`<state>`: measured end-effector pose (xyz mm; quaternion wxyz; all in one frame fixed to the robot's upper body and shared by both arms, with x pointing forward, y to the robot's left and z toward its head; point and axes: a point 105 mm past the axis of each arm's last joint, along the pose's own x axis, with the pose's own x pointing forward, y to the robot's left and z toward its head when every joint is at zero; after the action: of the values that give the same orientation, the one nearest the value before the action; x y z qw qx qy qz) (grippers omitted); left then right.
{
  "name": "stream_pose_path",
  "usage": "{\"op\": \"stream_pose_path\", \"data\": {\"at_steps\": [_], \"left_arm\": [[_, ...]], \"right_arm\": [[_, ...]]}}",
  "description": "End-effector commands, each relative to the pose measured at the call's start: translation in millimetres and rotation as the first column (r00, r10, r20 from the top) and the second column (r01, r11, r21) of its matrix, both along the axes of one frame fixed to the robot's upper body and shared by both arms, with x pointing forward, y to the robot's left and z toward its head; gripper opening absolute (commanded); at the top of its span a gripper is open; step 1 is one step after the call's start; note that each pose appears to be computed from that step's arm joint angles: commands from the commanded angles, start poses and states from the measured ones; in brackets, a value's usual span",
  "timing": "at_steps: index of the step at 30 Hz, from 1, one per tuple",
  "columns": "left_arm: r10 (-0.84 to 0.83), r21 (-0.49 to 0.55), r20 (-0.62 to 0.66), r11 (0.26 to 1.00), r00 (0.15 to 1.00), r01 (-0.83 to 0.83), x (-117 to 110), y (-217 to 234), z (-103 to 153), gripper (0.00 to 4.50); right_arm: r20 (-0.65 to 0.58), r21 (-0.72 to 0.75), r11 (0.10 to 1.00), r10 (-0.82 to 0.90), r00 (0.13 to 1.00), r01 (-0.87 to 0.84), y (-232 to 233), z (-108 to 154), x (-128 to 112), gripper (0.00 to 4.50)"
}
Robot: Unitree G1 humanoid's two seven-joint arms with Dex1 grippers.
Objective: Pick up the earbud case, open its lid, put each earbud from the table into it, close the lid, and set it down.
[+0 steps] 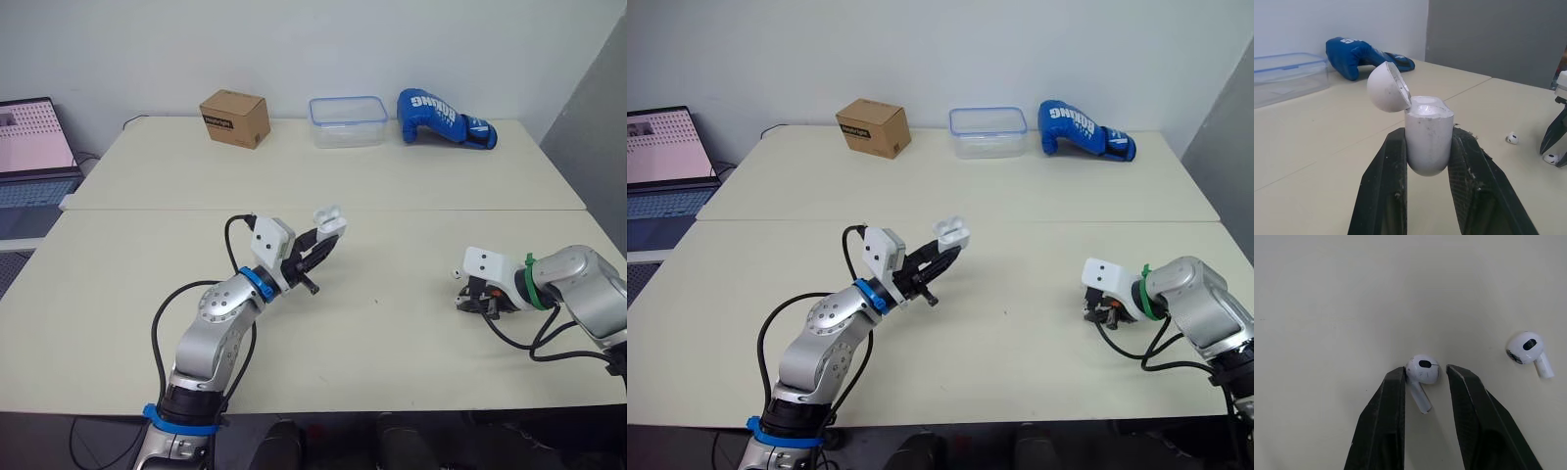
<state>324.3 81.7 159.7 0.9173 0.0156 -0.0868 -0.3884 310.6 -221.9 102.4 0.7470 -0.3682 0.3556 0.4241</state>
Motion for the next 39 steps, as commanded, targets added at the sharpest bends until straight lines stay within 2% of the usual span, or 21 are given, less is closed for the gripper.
{"op": "stream_pose_path", "data": {"at_steps": [1,3,7,13,15,16,18,20,22,25,27,30,34,39], "left_arm": [[-0.006,-0.01,0.055,1.0,0.998,0.006,-5,0,14,0.77],[-0.005,-0.01,0.056,1.0,0.998,0.006,-5,-1,14,0.77],[-0.004,-0.01,0.055,1.0,0.998,0.004,-4,0,14,0.77],[-0.006,-0.007,0.058,1.0,0.998,0.006,-3,0,14,0.77],[-0.007,-0.004,0.059,1.0,0.998,0.007,-2,1,14,0.77],[-0.007,-0.003,0.059,1.0,0.998,0.007,-2,2,14,0.77],[-0.01,0.0,0.059,1.0,0.998,0.01,-3,3,14,0.77],[-0.018,0.001,0.059,1.0,0.998,0.018,-2,1,14,0.77],[-0.035,-0.011,0.061,0.999,0.998,0.036,0,-3,17,0.77],[-0.057,-0.039,0.061,0.997,0.997,0.059,4,-10,24,0.77],[-0.067,-0.054,0.067,0.996,0.996,0.071,8,-14,29,0.77],[-0.069,-0.074,0.082,0.994,0.994,0.075,14,-19,38,0.77],[-0.066,-0.092,0.103,0.993,0.992,0.076,20,-23,48,0.77],[-0.05,-0.108,0.137,0.992,0.989,0.065,26,-28,58,0.77]], "right_arm": [[-0.011,-0.007,1.0,0.026,1.0,-0.027,5,0,-2,1.37],[-0.017,-0.004,1.0,0.023,1.0,-0.023,5,-1,-2,1.37],[-0.022,0.014,1.0,0.02,1.0,-0.019,8,-1,-2,0.42],[-0.023,0.051,0.998,0.026,0.999,-0.024,14,2,-2,0.39],[-0.028,0.116,0.992,0.049,0.998,-0.045,20,11,-4,0.39],[-0.017,0.193,0.979,0.074,0.997,-0.07,30,24,-4,0.39],[0.05,0.351,0.93,0.097,0.994,-0.108,53,53,0,0.39],[0.203,0.59,0.798,0.003,0.979,-0.125,85,105,17,0.39],[0.242,0.774,0.614,-0.058,0.969,-0.156,110,145,18,0.39],[0.26,0.899,0.397,-0.146,0.954,-0.184,135,177,14,0.39],[0.259,0.936,0.298,-0.223,0.94,-0.187,148,184,14,0.39],[0.237,0.96,0.219,-0.299,0.924,-0.175,160,185,13,0.39],[0.202,0.974,0.172,-0.348,0.916,-0.149,174,179,14,0.39],[0.186,0.978,0.164,-0.387,0.903,-0.131,180,169,17,0.39]]}}
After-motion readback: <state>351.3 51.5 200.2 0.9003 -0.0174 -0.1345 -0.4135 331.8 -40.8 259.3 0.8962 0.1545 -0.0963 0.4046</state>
